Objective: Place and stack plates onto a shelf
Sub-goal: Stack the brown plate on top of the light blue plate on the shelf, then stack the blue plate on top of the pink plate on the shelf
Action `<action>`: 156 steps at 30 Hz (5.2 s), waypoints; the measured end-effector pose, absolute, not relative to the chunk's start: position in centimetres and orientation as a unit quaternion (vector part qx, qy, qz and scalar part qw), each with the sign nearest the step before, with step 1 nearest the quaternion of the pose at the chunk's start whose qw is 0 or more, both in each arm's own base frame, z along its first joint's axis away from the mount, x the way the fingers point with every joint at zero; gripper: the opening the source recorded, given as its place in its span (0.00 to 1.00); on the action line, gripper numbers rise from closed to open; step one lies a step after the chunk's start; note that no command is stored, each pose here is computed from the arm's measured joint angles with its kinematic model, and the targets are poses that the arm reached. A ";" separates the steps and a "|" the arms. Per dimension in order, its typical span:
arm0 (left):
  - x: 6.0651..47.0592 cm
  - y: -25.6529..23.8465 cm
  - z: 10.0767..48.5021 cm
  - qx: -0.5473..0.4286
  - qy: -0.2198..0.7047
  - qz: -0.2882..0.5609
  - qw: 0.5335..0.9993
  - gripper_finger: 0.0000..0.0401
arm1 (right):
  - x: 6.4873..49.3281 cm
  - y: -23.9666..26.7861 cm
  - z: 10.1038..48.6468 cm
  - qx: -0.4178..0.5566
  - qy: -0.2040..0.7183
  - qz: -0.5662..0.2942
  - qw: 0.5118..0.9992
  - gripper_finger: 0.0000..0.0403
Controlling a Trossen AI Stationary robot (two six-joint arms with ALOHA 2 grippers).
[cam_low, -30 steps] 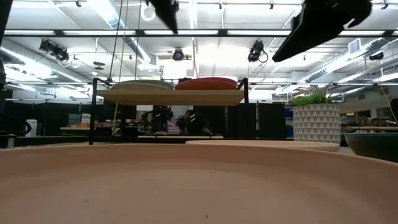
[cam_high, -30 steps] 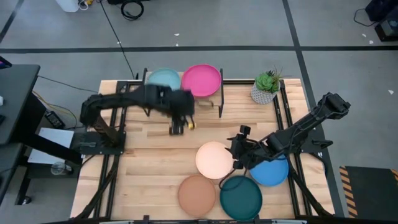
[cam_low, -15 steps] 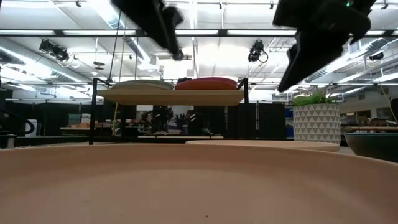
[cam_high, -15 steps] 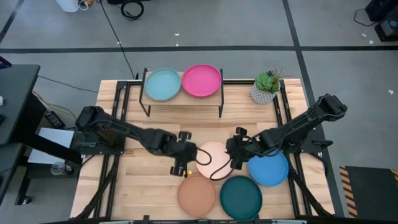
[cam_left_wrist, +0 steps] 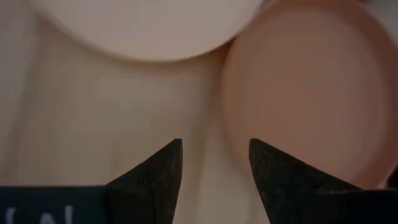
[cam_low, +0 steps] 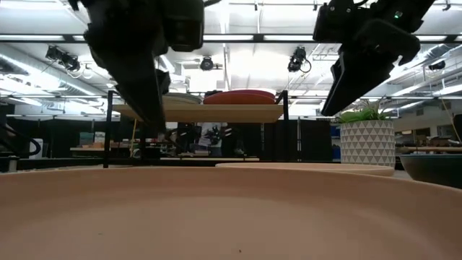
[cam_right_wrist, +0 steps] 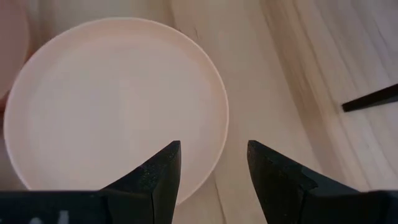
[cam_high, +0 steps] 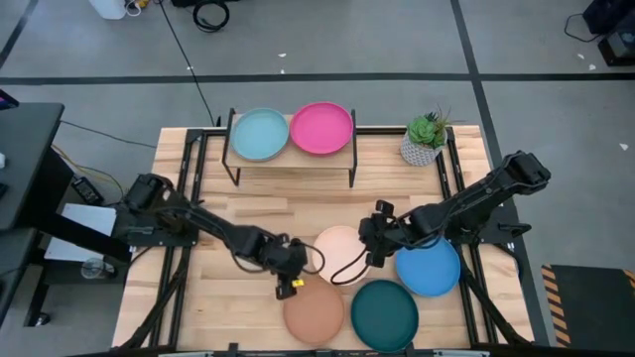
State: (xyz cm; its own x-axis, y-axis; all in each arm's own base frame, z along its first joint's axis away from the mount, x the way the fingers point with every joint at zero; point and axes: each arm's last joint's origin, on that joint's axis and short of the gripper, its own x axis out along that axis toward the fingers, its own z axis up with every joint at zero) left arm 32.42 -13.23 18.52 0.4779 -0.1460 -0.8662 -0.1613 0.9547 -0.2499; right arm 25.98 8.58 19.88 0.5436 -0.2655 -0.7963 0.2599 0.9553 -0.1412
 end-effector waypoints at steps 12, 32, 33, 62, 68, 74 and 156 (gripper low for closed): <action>34.1 -16.2 15.3 -0.132 0.562 0.029 0.816 0.48 | 25.8 8.4 20.2 -0.019 0.449 -0.150 0.881 0.47; 32.5 -14.9 15.5 -0.055 0.640 0.053 0.764 0.04 | 25.9 8.5 20.2 -0.024 0.447 -0.146 0.882 0.47; 32.4 -14.7 16.0 -0.047 0.640 0.052 0.766 0.04 | 25.9 8.5 20.2 -0.024 0.447 -0.146 0.882 0.47; 20.2 17.7 37.3 -0.105 0.396 0.339 0.847 0.04 | 26.7 9.4 20.9 -0.013 0.396 -0.121 0.910 0.47; 16.2 23.5 37.6 -0.189 0.361 0.367 0.836 0.04 | 26.8 9.4 20.9 -0.013 0.394 -0.121 0.911 0.47; 14.3 26.1 36.6 -0.274 0.327 0.277 0.861 0.04 | 26.8 9.1 20.9 -0.015 0.394 -0.124 0.911 0.47; 27.7 -0.8 26.5 0.031 0.415 0.002 0.909 0.45 | 26.4 7.4 19.2 0.010 0.486 -0.133 0.864 0.47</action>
